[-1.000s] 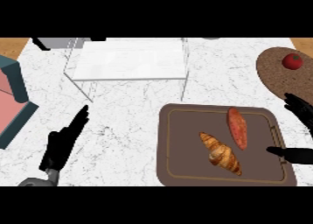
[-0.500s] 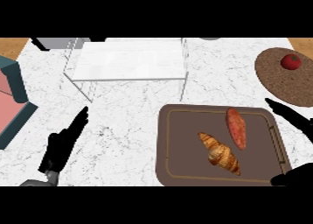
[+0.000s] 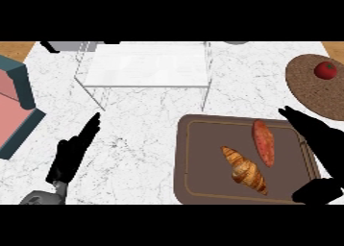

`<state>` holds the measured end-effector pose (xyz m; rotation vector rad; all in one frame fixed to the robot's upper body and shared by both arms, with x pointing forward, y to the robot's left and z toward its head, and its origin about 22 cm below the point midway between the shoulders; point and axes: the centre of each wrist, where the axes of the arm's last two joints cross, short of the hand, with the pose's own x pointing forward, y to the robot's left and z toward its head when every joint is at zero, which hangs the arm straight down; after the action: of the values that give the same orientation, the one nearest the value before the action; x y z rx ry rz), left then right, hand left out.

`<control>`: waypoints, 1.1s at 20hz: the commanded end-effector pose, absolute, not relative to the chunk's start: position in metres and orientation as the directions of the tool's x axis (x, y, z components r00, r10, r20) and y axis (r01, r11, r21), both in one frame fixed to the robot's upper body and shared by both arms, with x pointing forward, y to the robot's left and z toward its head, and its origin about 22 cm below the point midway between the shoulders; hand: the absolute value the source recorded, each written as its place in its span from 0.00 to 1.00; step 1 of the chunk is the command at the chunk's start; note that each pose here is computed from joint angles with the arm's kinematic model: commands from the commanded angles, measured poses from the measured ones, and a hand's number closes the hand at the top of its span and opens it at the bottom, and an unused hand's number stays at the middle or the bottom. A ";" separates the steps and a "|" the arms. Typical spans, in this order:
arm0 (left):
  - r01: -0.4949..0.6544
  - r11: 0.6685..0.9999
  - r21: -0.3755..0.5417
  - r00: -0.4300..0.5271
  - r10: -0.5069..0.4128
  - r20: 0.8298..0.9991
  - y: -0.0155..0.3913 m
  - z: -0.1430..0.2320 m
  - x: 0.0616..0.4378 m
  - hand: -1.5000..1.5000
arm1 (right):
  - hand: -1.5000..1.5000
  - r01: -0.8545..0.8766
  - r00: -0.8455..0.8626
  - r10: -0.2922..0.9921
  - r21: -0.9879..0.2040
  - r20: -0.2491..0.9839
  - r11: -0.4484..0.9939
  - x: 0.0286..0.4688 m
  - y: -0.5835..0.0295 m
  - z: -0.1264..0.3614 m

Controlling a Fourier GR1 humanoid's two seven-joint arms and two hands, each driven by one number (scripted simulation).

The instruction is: Pick the croissant from the tray and place it in the tiered shelf

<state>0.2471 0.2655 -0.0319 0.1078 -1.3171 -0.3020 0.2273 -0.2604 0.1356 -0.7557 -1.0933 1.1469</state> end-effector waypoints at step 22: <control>0.142 0.961 0.237 0.220 -0.265 0.939 0.268 -0.029 0.254 0.50 | 0.00 -0.439 0.183 0.983 -0.894 0.006 0.088 0.220 -0.140 0.084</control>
<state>0.2429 0.2689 -0.0310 0.1100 -1.3155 -0.2820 0.2227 -0.1458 0.0765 -0.8176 -0.8698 1.2298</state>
